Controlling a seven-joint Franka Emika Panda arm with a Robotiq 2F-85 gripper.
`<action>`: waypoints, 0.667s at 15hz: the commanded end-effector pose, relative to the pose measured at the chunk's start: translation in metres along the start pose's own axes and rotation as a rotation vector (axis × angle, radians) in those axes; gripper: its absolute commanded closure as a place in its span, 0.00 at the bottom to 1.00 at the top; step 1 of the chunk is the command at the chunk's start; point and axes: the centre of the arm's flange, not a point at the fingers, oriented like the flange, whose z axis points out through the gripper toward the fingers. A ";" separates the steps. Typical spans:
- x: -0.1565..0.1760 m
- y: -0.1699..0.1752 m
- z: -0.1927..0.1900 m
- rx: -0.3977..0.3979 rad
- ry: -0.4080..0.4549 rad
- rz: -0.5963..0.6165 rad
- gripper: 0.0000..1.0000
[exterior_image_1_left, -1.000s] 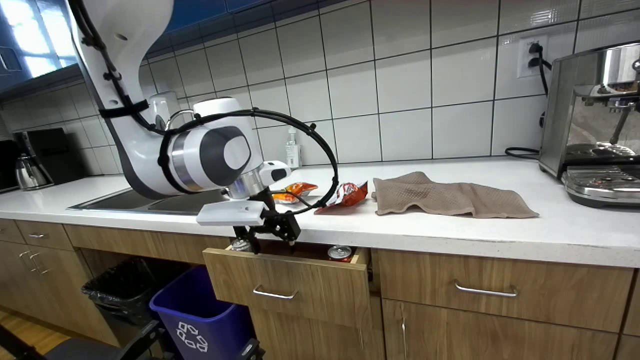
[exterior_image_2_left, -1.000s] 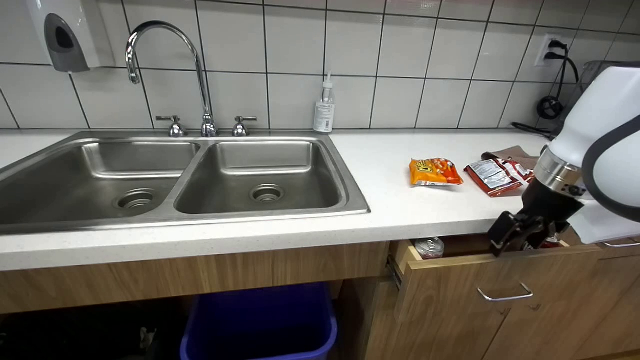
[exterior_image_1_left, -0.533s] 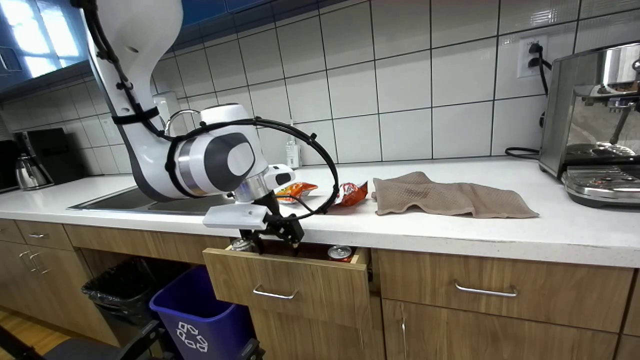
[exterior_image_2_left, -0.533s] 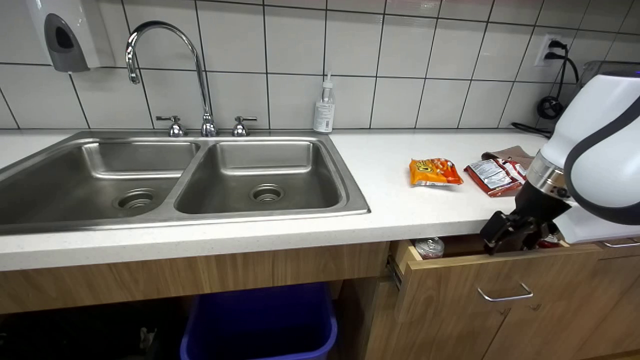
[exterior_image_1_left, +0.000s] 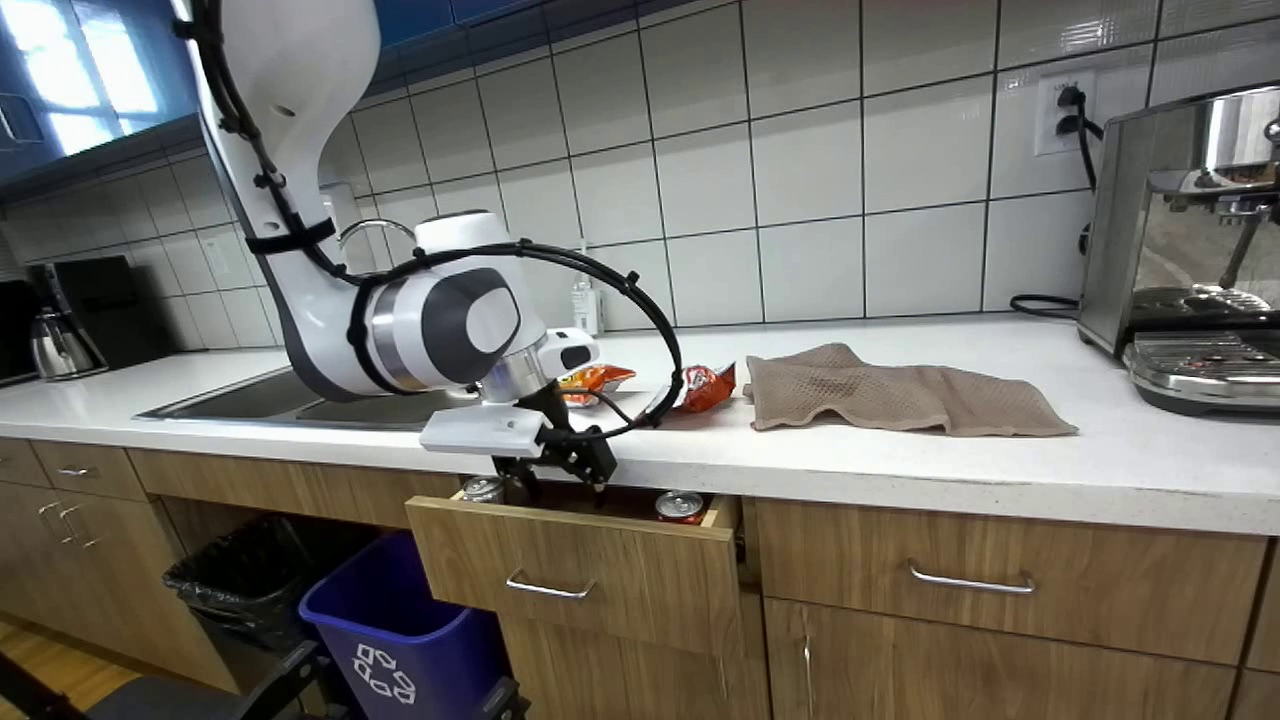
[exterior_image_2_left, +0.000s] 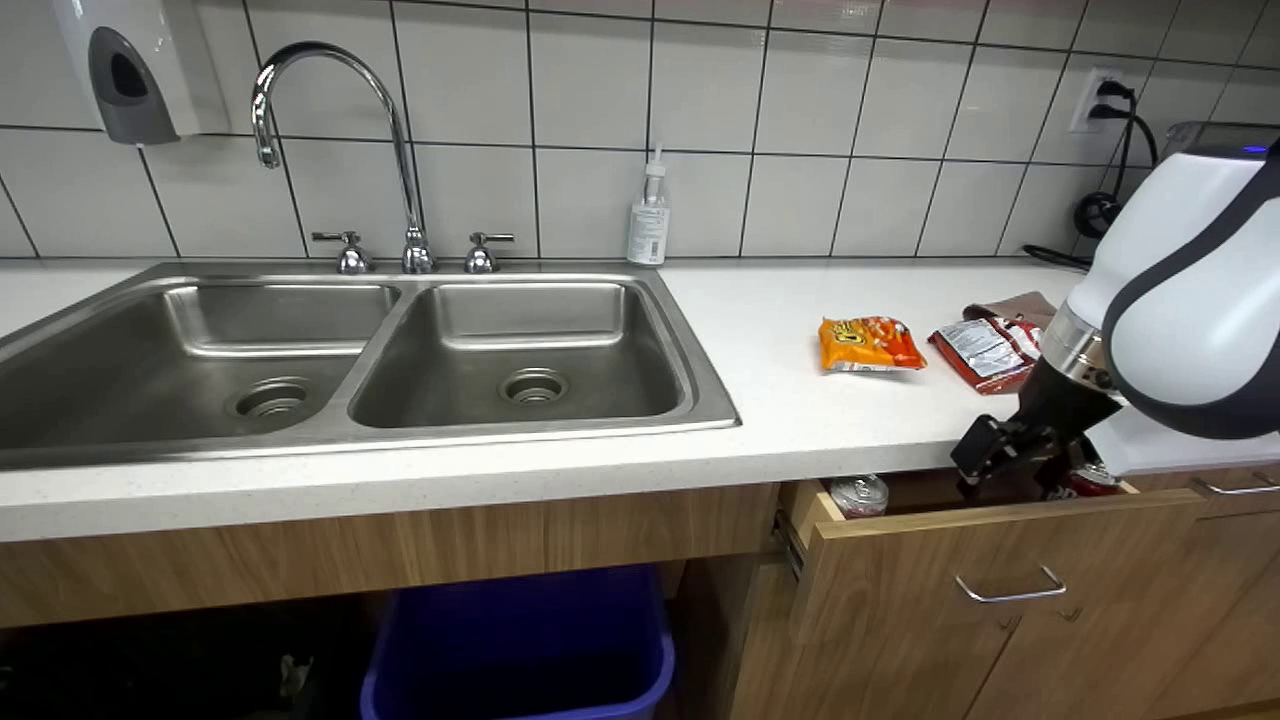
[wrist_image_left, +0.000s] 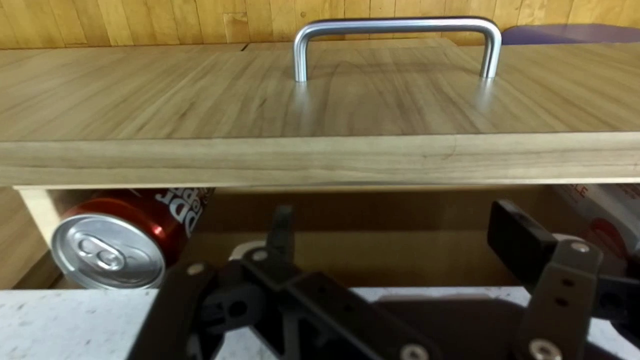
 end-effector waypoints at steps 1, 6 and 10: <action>0.010 0.000 0.010 0.005 0.004 -0.003 0.00; 0.003 -0.004 0.016 0.018 -0.026 -0.020 0.00; -0.005 -0.006 0.015 0.021 -0.034 -0.034 0.00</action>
